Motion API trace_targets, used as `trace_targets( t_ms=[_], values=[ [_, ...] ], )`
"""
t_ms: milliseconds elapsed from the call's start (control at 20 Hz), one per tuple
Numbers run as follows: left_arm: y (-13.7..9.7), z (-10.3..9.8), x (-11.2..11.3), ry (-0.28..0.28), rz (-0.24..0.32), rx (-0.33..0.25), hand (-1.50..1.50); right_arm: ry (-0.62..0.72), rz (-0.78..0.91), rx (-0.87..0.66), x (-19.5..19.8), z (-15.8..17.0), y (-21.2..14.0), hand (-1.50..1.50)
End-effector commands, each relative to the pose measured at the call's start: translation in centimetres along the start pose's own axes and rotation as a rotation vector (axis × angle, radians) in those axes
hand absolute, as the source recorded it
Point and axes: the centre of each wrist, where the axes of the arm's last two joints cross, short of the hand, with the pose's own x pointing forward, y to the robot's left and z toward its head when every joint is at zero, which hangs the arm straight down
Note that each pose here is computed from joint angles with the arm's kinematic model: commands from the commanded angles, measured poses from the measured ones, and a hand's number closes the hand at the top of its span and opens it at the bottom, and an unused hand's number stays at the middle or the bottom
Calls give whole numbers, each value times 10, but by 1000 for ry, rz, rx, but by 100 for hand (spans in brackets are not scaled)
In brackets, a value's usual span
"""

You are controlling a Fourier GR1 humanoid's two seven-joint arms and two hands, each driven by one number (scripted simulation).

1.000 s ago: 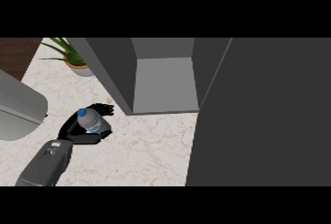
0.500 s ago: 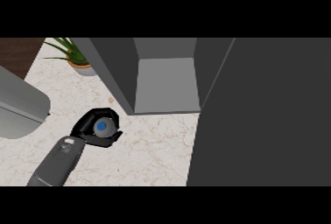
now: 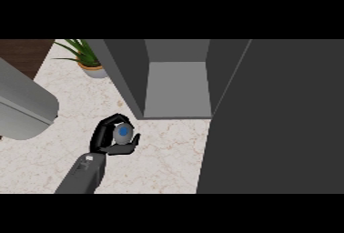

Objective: Pick up the bottled water, place it into the cabinet and close the cabinet

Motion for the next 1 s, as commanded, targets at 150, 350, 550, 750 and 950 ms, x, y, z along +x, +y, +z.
trace_targets(
  t_ms=[150, 350, 550, 750, 950],
  values=[
    [-36, -11, 18, -35, 108, 89, 150, -31, 35, -41, 6, 15, -1, -150],
    [-56, -43, 50, -33, 192, 76, 150, -13, 27, -31, 14, 13, -1, -150],
    [-76, -54, 79, -40, 208, 82, 150, -48, 29, -31, 18, 11, 1, -150],
    [-101, -66, 106, -1, 214, 82, 150, -28, 12, -22, 19, 19, 3, -150],
    [-120, -77, 112, -19, 197, 109, 150, -47, 16, -16, 20, 19, -7, -150]
  ],
)
